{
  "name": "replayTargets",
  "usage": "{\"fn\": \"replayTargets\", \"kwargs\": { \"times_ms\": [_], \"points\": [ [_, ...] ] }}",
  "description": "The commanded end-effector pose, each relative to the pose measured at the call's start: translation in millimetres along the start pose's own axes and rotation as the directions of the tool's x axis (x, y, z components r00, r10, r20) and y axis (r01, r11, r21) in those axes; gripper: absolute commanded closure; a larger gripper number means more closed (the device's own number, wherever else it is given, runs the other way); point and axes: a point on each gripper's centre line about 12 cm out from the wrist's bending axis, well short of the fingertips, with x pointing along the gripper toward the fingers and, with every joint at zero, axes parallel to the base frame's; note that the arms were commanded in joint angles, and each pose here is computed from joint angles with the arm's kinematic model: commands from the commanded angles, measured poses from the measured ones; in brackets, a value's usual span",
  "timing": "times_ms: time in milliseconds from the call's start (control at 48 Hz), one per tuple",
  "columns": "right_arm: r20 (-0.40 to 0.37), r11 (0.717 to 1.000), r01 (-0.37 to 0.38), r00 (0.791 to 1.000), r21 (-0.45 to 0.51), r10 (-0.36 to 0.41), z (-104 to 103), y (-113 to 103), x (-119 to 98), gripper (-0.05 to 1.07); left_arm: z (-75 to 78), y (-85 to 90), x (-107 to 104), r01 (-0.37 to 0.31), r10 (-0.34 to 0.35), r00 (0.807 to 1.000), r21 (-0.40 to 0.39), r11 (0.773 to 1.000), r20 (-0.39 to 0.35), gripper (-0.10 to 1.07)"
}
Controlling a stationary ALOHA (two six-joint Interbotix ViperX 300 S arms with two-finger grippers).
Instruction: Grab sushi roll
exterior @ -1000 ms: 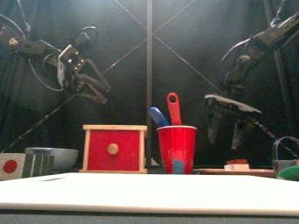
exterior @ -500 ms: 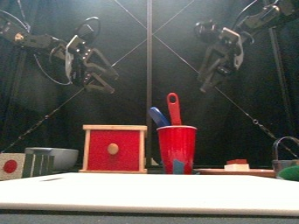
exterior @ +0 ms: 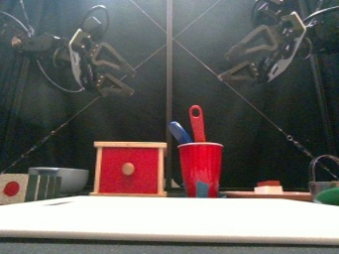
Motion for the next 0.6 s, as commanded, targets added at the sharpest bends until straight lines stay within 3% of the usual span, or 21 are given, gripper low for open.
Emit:
{"fn": "replayTargets", "kwargs": {
  "times_ms": [0,292,417,500,583],
  "points": [
    [0.025,1.000,-0.006,1.000,-0.006,0.006,6.4,1.1,-0.4,0.03,3.7,1.2,0.0,-0.003,0.003,1.000,0.006,1.000,0.009,-0.03],
    [0.010,1.000,0.001,1.000,-0.012,-0.001,-0.9,-1.2,-1.6,0.03,-8.6,1.2,-4.6,-0.003,0.003,1.000,0.020,1.000,-0.024,-0.03],
    [0.023,0.999,-0.008,1.000,-0.034,0.008,3.1,0.5,-2.9,0.03,5.2,0.7,-6.2,-0.009,0.009,1.000,-0.001,1.000,0.006,-0.03],
    [0.023,0.999,-0.011,1.000,-0.049,0.012,3.5,0.7,-2.8,0.03,10.6,2.6,-7.5,-0.041,0.039,0.998,-0.047,0.998,-0.043,-0.03],
    [0.023,0.998,-0.013,1.000,-0.063,0.015,4.2,0.8,-2.3,0.03,15.8,5.9,-6.9,-0.095,0.078,0.983,-0.098,0.991,-0.166,-0.02]
  ]
}}
